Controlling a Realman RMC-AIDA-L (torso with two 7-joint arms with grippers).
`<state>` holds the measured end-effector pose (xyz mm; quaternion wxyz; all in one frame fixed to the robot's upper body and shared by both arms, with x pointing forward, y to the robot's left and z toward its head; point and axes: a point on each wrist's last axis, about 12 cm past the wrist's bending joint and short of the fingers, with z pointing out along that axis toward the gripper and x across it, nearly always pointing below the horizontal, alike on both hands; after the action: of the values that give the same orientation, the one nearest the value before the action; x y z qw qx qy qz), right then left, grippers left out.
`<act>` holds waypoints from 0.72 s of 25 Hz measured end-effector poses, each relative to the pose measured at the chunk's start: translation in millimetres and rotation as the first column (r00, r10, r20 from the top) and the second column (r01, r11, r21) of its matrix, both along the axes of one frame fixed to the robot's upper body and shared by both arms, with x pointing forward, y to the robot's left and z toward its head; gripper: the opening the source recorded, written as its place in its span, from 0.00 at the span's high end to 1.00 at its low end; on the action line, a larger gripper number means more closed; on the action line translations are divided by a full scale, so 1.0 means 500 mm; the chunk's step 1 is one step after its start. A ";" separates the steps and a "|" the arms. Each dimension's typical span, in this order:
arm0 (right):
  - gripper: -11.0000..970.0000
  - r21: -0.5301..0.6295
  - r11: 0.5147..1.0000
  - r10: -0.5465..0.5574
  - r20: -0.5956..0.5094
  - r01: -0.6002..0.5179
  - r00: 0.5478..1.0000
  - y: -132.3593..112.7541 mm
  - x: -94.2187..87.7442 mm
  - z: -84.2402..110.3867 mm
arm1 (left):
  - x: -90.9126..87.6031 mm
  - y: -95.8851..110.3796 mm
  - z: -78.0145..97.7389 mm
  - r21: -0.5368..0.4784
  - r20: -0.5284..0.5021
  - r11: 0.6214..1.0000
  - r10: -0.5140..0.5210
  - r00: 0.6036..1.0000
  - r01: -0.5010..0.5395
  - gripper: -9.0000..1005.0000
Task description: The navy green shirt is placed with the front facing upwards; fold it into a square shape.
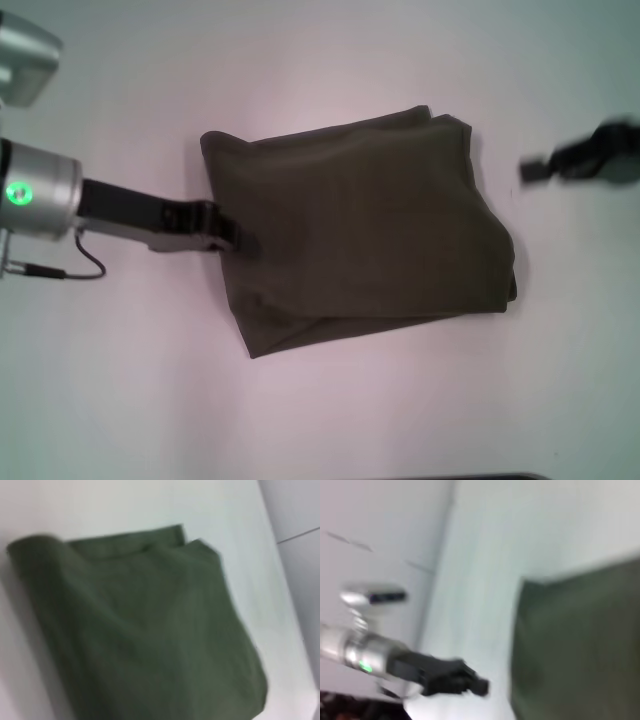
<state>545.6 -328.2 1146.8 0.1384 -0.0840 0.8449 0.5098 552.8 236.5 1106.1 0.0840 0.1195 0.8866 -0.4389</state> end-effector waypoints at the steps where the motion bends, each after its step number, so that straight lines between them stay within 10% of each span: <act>1: 0.98 0.024 1.000 -0.009 0.028 0.009 1.000 -0.008 0.004 0.014 | 0.002 0.006 0.012 -0.018 0.014 1.000 0.001 1.000 -0.001 0.99; 12: 0.94 0.160 0.987 -0.030 0.303 -0.020 0.952 -0.038 0.018 0.086 | 0.011 0.063 0.096 -0.095 0.128 0.996 0.014 0.992 -0.002 0.99; 18: 0.91 0.291 0.950 -0.076 0.564 -0.111 0.822 -0.007 -0.016 0.051 | -0.035 0.090 0.093 -0.385 0.446 0.903 -0.001 0.895 0.193 0.98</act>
<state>537.4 -331.9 1172.2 0.3904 -0.2170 0.6731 0.5894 535.1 281.7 1152.4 0.2809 0.2388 0.7226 -0.5847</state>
